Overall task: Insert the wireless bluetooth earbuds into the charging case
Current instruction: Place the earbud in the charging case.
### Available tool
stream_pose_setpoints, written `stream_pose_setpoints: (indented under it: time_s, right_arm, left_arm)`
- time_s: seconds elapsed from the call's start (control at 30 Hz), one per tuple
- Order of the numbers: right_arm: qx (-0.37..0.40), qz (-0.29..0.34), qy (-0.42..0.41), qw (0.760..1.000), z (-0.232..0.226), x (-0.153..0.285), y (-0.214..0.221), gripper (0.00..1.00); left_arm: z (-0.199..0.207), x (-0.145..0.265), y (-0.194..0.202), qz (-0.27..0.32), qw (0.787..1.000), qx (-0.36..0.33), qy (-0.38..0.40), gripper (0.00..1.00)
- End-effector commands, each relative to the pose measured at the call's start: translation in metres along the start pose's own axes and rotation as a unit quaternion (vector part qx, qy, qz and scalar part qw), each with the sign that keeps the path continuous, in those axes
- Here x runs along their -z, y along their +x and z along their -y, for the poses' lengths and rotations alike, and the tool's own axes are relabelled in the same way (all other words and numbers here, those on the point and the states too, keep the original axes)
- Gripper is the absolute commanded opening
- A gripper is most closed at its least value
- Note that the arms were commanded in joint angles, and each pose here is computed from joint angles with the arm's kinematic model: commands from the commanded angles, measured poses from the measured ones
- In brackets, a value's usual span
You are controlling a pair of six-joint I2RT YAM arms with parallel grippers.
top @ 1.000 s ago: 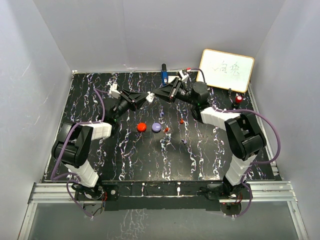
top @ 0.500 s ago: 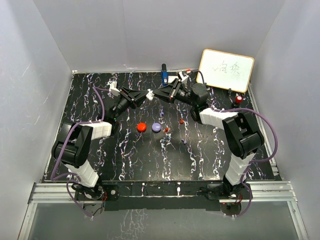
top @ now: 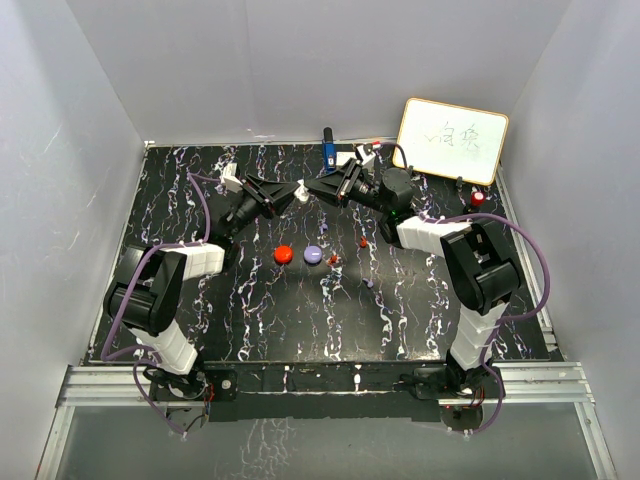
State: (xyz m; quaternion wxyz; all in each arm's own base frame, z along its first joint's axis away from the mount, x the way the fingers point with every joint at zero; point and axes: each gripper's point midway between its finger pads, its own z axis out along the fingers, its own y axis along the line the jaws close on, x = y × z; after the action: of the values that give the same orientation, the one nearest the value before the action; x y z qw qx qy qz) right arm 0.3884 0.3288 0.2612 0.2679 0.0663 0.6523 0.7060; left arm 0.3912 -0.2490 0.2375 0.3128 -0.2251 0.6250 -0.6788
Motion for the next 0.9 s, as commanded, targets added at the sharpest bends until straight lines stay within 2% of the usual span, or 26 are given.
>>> stream_pose_setpoints:
  time_s: [0.0,0.87]
  right_arm:
    - [0.026,0.011,-0.036,0.999,-0.0213,-0.0026,-0.0031,0.00]
    - [0.063,0.017,-0.020,0.998,-0.0128,0.0024,-0.0012,0.00]
  left_arm:
    - [0.0201,-0.0020,0.0056,-0.012,0.999,-0.016,0.036,0.00]
    - [0.0281,-0.0013,0.0063,-0.012,0.999,-0.017,0.043,0.00]
